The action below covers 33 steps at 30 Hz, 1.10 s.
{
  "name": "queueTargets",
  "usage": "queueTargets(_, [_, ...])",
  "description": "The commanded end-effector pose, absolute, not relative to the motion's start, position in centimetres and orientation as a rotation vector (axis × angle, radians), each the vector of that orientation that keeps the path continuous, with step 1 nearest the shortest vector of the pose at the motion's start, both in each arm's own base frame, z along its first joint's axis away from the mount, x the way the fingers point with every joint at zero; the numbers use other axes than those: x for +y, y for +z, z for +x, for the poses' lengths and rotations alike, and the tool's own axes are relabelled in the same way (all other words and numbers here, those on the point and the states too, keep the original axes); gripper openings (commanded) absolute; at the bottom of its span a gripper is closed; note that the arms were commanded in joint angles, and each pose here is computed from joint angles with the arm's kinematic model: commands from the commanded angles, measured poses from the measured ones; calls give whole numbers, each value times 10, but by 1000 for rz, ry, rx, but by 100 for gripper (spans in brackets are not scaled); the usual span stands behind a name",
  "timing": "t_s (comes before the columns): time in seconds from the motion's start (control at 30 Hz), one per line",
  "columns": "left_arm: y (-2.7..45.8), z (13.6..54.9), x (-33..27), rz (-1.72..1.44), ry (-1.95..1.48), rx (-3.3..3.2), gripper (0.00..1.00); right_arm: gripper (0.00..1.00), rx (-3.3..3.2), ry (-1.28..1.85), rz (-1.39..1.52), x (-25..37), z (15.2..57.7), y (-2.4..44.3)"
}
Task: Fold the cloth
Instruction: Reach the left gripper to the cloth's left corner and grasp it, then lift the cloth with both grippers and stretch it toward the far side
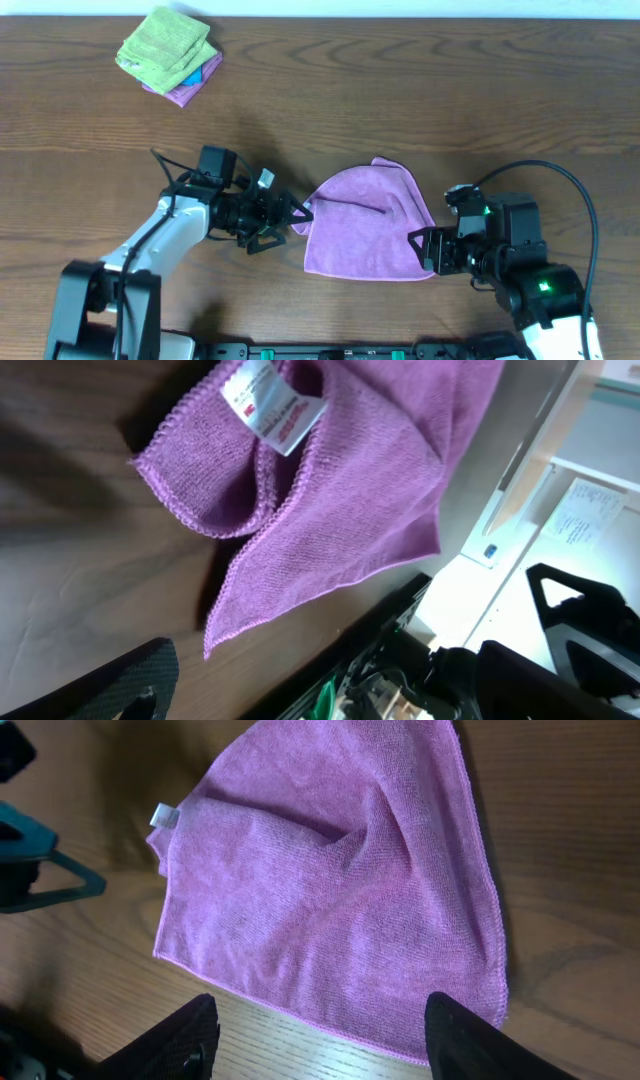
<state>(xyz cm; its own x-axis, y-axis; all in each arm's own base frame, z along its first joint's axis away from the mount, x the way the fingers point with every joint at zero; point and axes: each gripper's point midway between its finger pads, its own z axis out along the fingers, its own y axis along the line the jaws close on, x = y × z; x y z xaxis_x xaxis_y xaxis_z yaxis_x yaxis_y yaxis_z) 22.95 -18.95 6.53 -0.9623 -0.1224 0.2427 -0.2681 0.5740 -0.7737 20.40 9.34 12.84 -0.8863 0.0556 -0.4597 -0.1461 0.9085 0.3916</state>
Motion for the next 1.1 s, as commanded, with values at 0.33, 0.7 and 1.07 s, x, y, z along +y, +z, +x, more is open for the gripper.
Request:
queueTargets(0.33, [37, 215, -212, 344, 1221, -2549, 95, 68, 2602, 583, -38, 91, 204, 127])
queueTargets(0.7, [29, 212, -221, 341, 1170, -2579, 95, 68, 2603, 587, -27, 91, 204, 127])
queueTargets(1.07, [21, 207, -225, 360, 1128, -2589, 95, 69, 2603, 587, -27, 91, 204, 127])
